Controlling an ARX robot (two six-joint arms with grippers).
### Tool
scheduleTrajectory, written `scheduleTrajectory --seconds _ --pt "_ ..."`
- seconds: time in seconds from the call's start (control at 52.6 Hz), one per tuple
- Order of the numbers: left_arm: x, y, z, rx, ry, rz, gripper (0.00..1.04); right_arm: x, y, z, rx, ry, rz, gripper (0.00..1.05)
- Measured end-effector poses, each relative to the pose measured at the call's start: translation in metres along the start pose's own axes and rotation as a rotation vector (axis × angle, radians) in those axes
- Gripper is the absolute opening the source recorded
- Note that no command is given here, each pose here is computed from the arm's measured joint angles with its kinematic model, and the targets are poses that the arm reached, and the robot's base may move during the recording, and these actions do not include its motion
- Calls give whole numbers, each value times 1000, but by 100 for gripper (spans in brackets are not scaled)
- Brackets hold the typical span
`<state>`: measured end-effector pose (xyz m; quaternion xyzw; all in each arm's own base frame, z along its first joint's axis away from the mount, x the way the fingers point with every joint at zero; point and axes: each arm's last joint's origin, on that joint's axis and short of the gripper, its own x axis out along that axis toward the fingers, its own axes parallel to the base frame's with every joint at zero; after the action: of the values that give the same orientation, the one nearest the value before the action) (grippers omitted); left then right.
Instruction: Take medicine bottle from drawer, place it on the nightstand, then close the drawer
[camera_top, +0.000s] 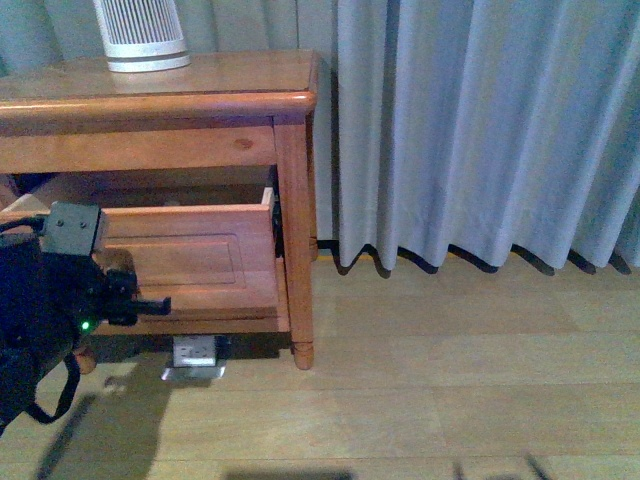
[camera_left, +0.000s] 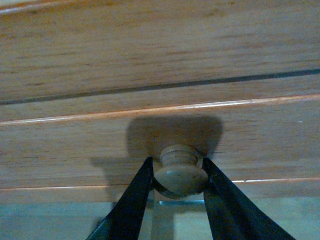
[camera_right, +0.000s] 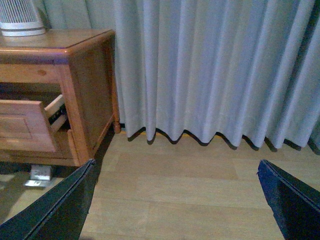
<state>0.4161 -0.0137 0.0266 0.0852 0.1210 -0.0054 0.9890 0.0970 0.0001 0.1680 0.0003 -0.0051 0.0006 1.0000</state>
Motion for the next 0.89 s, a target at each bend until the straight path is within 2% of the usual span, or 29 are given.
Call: scheduleTrajectory --seconds 0.247,0.608,0.779,0.798,0.893 --pt "-58 -5 -12 42 106 21 25 0 0 0 0 0 0 98" --pt "-85 -7 -9 41 195 24 26 0 0 0 0 0 0 98" --pt "-97 -9 -17 61 248 -12 51 0 0 0 0 0 0 98" --pt "-98 -9 -17 64 251 -14 57 0 0 0 0 0 0 98" --pt "-101 -5 -10 68 227 -4 71 0 0 0 0 0 0 98"
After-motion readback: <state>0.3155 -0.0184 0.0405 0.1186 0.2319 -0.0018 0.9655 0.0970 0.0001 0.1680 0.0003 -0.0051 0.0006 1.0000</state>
